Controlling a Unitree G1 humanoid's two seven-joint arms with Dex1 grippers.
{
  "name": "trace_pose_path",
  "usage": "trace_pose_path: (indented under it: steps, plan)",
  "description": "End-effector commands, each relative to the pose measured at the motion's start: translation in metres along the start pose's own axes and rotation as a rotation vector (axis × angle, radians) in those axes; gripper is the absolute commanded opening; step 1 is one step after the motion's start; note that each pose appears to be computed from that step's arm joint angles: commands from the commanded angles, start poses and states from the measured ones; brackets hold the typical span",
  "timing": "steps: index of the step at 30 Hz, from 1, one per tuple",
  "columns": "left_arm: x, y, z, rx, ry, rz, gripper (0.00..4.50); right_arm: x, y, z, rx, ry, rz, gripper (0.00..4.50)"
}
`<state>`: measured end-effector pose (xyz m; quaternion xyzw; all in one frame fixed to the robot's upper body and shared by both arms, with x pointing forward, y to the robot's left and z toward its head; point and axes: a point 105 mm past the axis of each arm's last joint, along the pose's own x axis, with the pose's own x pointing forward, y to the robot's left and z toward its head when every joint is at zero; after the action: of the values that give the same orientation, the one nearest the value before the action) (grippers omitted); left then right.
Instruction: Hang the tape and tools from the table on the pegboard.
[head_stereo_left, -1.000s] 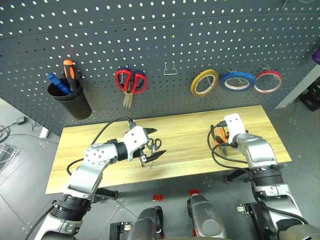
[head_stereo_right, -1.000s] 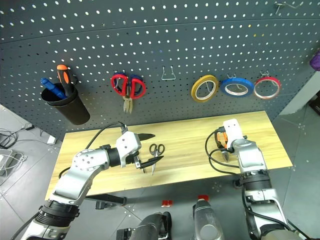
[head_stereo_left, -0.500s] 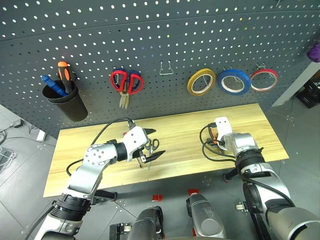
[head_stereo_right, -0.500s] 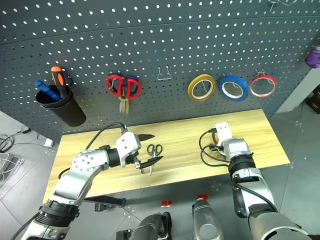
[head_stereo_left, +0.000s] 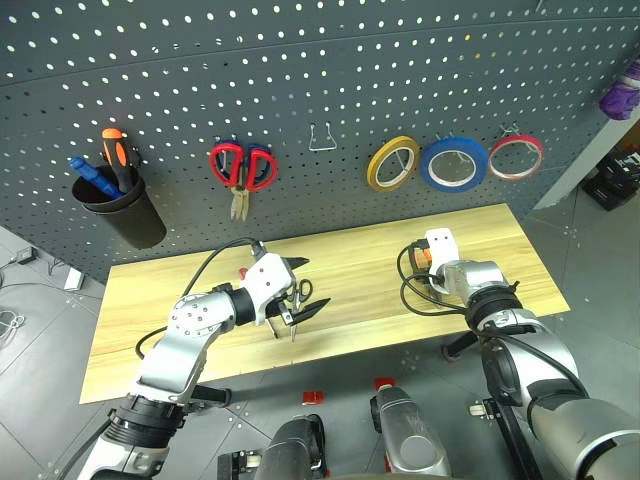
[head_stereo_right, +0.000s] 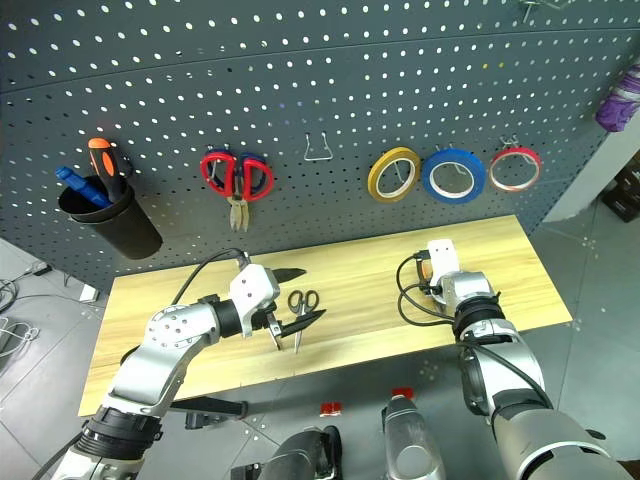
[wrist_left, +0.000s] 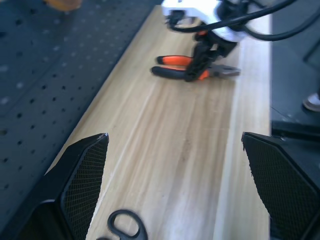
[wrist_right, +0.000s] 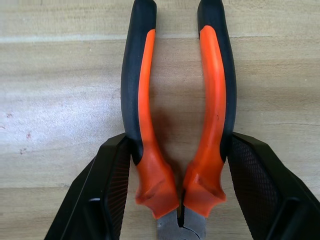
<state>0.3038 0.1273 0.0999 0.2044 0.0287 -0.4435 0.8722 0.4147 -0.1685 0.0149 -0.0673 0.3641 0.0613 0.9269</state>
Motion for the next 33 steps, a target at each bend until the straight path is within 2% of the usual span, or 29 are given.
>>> trace_pose_path:
  steps: [1, 3, 8, 11, 17, 21, 26, 33]
  plan:
    - [-0.015, 0.008, 0.016, 0.002, -0.080, 0.072, 4.50, -0.024, 0.027, 0.045, -0.146, -0.274, 0.064, 2.61]
    - [-0.023, 0.009, 0.018, -0.050, -0.103, 0.104, 4.50, -0.051, 0.053, 0.053, -0.170, -0.414, 0.131, 2.61]
    - [-0.040, 0.011, 0.027, -0.140, -0.142, 0.166, 4.50, -0.118, 0.102, 0.063, -0.173, -0.661, 0.252, 2.61]
    - [-0.050, 0.022, 0.039, -0.178, -0.185, 0.258, 4.50, -0.172, 0.139, 0.099, -0.155, -0.913, 0.362, 2.61]
    - [-0.055, 0.040, 0.065, -0.200, -0.243, 0.383, 4.50, -0.229, 0.160, 0.166, -0.146, -1.245, 0.411, 2.61]
    - [-0.053, 0.053, 0.082, -0.208, -0.275, 0.459, 4.50, -0.239, 0.167, 0.203, -0.154, -1.372, 0.402, 2.61]
    - [-0.047, 0.058, 0.097, -0.193, -0.282, 0.486, 4.50, -0.233, 0.169, 0.237, -0.176, -1.466, 0.347, 2.61]
    - [-0.042, 0.061, 0.103, -0.189, -0.294, 0.502, 4.50, -0.217, 0.162, 0.259, -0.242, -1.539, 0.223, 2.61]
